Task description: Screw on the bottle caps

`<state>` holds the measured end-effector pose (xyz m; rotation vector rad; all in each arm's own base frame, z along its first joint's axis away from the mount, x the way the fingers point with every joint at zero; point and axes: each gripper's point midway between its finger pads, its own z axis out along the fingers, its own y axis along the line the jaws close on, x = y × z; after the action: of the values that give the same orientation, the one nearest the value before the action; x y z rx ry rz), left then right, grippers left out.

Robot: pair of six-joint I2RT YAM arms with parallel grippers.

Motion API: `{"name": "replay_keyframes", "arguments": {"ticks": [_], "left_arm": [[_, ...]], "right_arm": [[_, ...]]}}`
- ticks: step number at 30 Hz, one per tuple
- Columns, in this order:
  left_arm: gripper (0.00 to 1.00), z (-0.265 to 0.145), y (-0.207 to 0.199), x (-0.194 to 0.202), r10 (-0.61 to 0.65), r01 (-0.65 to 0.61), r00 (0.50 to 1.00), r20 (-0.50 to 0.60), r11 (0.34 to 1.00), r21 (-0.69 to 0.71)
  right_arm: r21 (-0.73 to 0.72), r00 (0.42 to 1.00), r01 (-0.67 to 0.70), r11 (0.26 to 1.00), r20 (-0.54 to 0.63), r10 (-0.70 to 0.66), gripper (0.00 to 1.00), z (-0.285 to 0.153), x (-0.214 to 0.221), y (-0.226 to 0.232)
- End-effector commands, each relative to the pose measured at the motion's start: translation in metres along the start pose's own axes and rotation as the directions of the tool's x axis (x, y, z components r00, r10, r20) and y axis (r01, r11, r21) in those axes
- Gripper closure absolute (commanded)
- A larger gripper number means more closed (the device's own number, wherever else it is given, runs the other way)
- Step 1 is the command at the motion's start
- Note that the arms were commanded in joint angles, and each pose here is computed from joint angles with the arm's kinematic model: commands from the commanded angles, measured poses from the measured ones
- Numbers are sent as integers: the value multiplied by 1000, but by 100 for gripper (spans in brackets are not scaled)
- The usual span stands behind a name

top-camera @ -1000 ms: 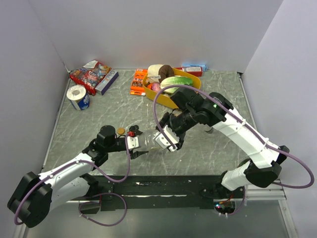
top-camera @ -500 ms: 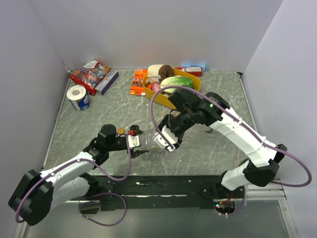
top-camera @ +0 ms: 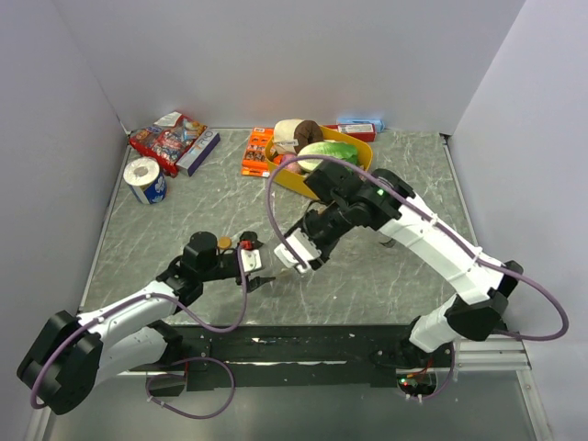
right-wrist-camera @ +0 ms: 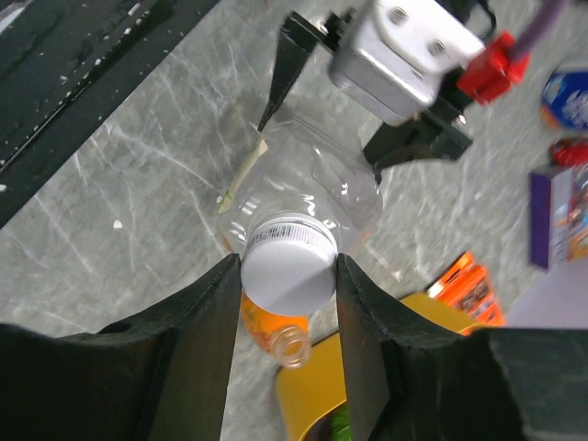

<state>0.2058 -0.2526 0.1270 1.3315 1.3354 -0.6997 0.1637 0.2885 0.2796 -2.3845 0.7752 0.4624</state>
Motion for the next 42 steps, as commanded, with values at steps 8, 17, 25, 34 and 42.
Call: {"name": "replay_keyframes", "arguments": {"ticks": [8, 17, 25, 34, 42], "left_arm": [[99, -14, 71, -69, 128, -39, 972, 197, 915, -402], [99, -14, 76, -76, 41, 78, 969, 245, 886, -457], [99, -2, 46, -31, -39, 76, 993, 115, 937, -341], [99, 10, 18, -29, -92, 107, 991, 94, 981, -163], [99, 6, 5, -54, -112, 120, 984, 139, 992, -49]], "right_arm": [[-225, 685, -728, 647, -267, 678, 100, 38, 25, 64], [-109, 325, -946, 306, -362, 874, 100, 56, 50, 52], [-48, 354, -935, 351, -151, 923, 94, 20, 43, -1], [-63, 540, -808, 586, 319, 779, 49, -78, -26, -46], [71, 919, -386, 920, 118, 377, 28, -58, 0, 40]]}}
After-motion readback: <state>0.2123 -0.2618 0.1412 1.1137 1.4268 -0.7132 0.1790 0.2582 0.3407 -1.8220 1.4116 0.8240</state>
